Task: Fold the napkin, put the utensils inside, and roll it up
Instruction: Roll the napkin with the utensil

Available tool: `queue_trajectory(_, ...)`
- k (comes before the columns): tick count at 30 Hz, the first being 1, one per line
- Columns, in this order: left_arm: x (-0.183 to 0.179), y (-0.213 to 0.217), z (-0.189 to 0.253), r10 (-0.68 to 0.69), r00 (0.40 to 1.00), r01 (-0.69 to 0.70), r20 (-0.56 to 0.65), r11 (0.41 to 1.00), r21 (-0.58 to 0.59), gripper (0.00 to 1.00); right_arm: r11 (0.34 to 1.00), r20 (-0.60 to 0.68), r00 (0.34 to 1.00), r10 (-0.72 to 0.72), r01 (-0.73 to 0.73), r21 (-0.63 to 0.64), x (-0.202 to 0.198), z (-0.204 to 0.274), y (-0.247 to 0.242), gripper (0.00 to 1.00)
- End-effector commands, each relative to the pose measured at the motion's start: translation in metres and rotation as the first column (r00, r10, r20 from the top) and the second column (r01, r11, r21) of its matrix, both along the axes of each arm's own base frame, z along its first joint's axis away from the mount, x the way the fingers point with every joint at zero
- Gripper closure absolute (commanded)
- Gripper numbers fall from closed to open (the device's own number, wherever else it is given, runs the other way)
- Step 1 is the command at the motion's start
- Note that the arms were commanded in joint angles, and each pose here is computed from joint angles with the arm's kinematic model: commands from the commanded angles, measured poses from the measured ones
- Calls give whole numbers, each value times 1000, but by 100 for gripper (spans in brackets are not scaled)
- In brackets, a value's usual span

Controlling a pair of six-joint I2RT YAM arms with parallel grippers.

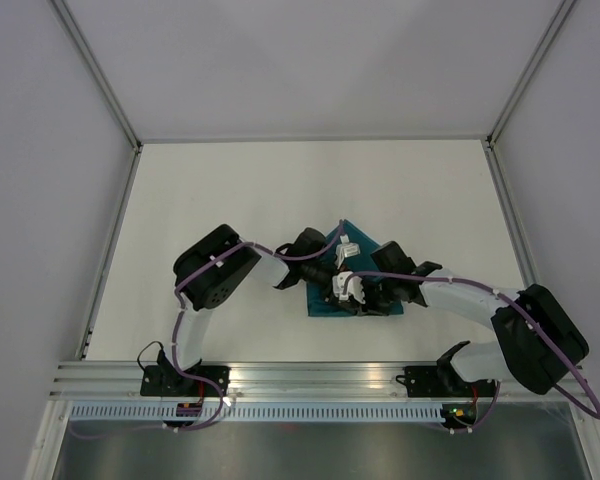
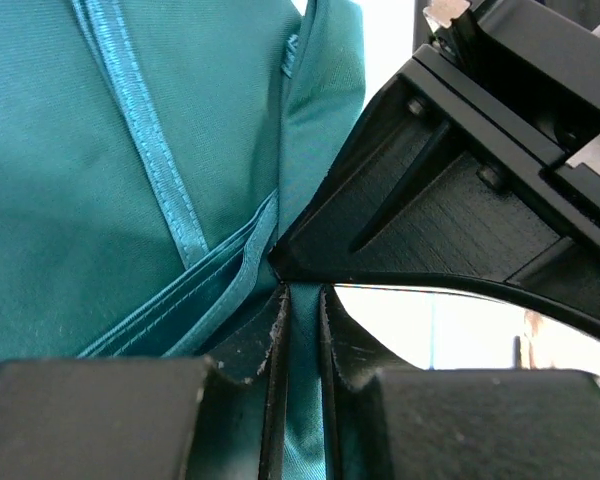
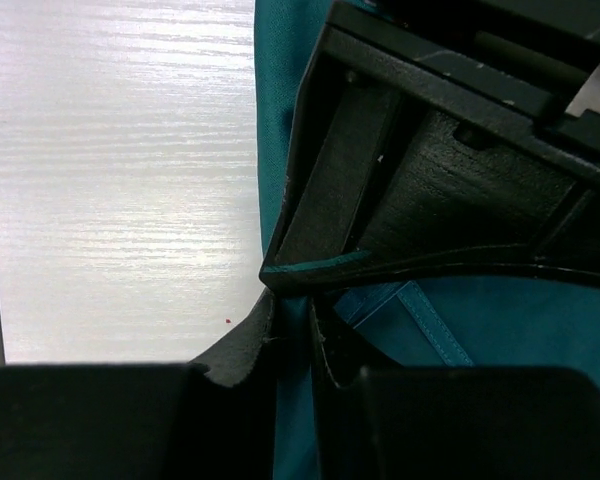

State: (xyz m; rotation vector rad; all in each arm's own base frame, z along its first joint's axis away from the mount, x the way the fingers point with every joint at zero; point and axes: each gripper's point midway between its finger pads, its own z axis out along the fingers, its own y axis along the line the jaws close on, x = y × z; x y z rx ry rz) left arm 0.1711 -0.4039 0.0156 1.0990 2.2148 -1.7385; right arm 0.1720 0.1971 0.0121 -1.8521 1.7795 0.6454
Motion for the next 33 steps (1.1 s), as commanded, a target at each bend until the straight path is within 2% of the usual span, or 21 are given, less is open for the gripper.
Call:
queue_trajectory(1,22,19,-37,199,977,-211,81,960,183,80,997,-61,998,-18,14,-70,-8,-20,-9,87)
queue_trajectory(8,54,18,12,354,901,-378,250,924,52,68,997,-169,986,7,-21,-79,-13,-20,-10,92)
queue_trajectory(12,66,23,31,429,850,-449,306,893,-4,67,995,-289,957,15,-43,-92,-21,-24,-14,92)
queue_trajectory(14,71,29,39,470,817,-491,334,871,-23,67,995,-309,951,31,-59,-82,-16,-22,-12,92)
queue_trajectory(15,78,33,41,509,782,-535,360,844,-34,67,994,-371,928,32,-69,-86,-25,-24,-15,92)
queue_trajectory(19,94,55,56,621,654,-645,432,756,-109,66,995,-447,894,25,-65,-74,-14,-22,-14,92)
queue_trajectory(23,95,68,69,630,557,-669,541,727,-157,67,995,-537,844,13,-63,-75,-11,-27,-17,91)
queue_trajectory(24,99,73,71,619,505,-677,602,717,-169,66,995,-560,829,11,-65,-77,-13,-25,-18,92)
queue_trajectory(26,91,69,80,593,473,-653,651,732,-192,64,997,-572,820,1,-47,-65,-4,-23,-17,92)
queue_trajectory(27,93,71,82,576,435,-655,692,730,-196,63,996,-600,800,-9,-45,-75,-6,-26,-18,92)
queue_trajectory(29,80,62,86,540,428,-613,724,763,-207,59,997,-607,795,-16,-30,-65,2,-25,-18,92)
queue_trajectory(30,81,65,86,523,386,-618,760,758,-208,58,997,-625,780,-25,-26,-72,1,-27,-19,92)
queue_trajectory(31,69,57,87,497,387,-584,776,784,-211,57,997,-625,780,-32,-18,-73,5,-26,-19,92)
queue_trajectory(33,61,53,87,439,332,-535,835,817,-216,56,997,-647,761,-39,-17,-80,4,-28,-20,92)
